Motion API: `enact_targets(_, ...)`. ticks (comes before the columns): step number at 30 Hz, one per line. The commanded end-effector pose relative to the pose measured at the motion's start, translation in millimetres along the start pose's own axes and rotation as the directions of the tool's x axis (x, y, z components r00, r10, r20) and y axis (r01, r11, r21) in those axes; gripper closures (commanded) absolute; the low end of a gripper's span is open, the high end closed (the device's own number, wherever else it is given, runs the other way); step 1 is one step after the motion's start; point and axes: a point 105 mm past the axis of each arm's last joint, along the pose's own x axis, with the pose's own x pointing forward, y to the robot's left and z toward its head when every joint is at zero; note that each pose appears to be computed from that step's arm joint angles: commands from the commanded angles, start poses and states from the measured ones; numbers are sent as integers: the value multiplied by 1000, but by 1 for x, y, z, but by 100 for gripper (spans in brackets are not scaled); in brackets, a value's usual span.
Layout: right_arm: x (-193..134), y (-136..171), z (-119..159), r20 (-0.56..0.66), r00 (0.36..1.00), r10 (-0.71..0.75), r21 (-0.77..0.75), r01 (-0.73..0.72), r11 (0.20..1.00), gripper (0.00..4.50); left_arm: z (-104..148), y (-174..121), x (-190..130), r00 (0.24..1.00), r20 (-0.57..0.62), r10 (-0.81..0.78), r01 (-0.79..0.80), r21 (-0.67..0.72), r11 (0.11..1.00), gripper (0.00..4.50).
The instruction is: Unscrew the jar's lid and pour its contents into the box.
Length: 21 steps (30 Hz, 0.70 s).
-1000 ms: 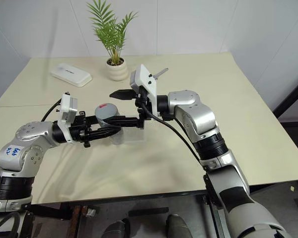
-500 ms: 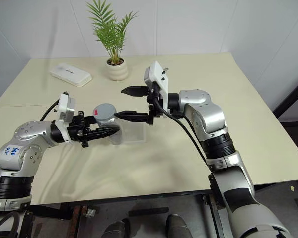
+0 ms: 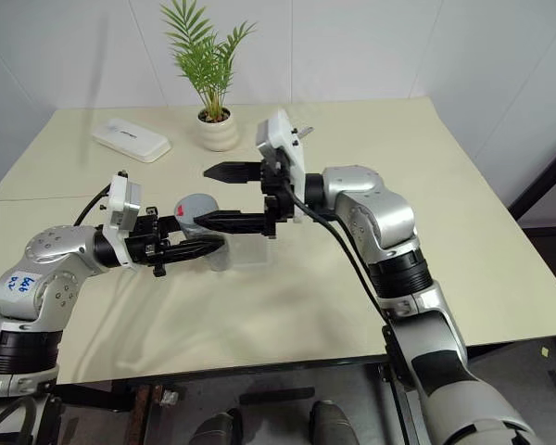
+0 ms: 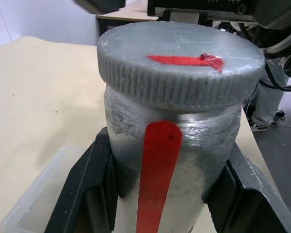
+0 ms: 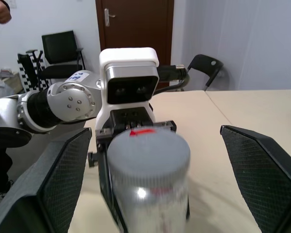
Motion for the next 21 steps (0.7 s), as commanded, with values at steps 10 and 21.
enact_targets(10, 18, 9, 6, -12, 999, 38, -56, -38, 998, 3, 8, -4, 0, 1000, 24, -2, 1, 38, 999, 258)
enact_targets(21, 14, 14, 45, 205, 978, 46, 4, -48, 999, 166, 6, -5, 0, 1000, 27, 0, -1, 33, 999, 258)
